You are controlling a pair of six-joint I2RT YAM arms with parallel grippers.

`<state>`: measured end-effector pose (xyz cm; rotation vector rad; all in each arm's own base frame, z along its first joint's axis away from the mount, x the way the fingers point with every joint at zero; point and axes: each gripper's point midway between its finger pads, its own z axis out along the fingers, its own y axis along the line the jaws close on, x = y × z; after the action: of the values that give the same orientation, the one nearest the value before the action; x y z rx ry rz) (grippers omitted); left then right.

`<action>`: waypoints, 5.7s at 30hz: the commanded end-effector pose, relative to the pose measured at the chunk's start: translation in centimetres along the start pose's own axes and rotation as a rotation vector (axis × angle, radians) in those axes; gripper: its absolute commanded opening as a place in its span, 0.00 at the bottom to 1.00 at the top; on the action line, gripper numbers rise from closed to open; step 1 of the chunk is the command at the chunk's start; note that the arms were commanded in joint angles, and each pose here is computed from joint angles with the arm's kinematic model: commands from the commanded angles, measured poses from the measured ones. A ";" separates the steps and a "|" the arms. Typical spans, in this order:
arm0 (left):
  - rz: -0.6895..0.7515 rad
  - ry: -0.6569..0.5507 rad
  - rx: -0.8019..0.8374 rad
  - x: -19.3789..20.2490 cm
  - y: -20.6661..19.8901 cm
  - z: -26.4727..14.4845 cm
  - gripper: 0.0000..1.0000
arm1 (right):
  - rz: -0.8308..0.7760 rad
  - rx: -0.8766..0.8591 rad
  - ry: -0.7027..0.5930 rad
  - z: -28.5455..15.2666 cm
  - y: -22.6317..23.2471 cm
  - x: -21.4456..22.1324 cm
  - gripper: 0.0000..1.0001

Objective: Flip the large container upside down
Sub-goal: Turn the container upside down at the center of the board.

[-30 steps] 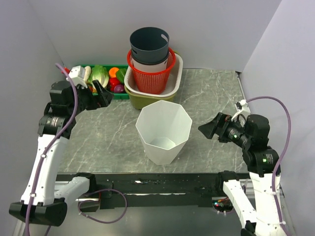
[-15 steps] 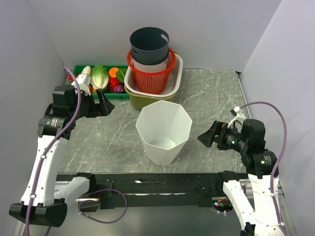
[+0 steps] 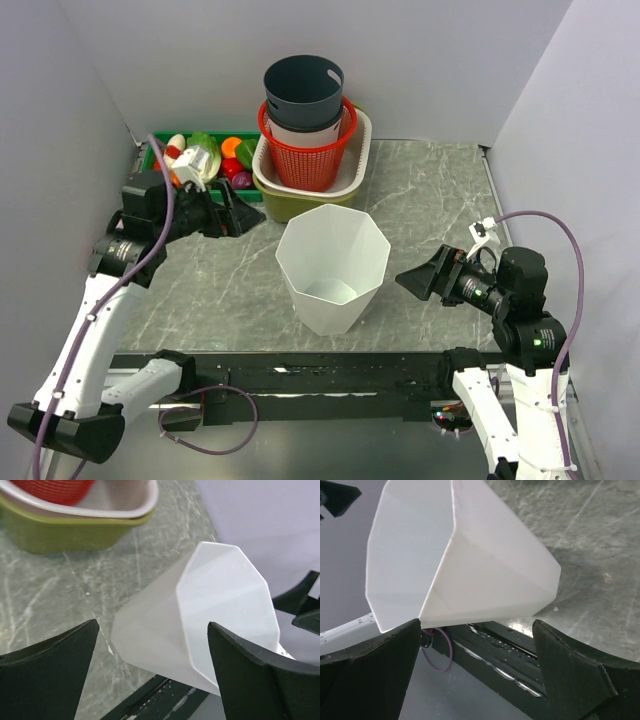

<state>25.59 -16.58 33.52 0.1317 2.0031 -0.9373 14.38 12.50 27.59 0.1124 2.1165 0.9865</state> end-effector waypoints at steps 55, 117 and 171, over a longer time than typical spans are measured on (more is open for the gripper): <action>0.004 0.205 -0.282 8.9 -0.1 8.0 0.01 | 0.054 -0.020 0.053 0.4 -0.7 2.1 1.00; -0.292 0.415 -0.507 28.9 14.0 9.2 0.50 | -0.161 0.251 0.225 13.4 -0.2 -0.5 1.00; -0.252 0.149 -0.709 18.6 13.8 2.2 0.96 | -0.421 0.377 0.317 16.3 1.3 5.5 1.00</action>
<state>21.09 -14.30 6.99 -0.4479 2.5063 -0.3508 20.90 25.54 17.06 -0.3285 2.5210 0.3191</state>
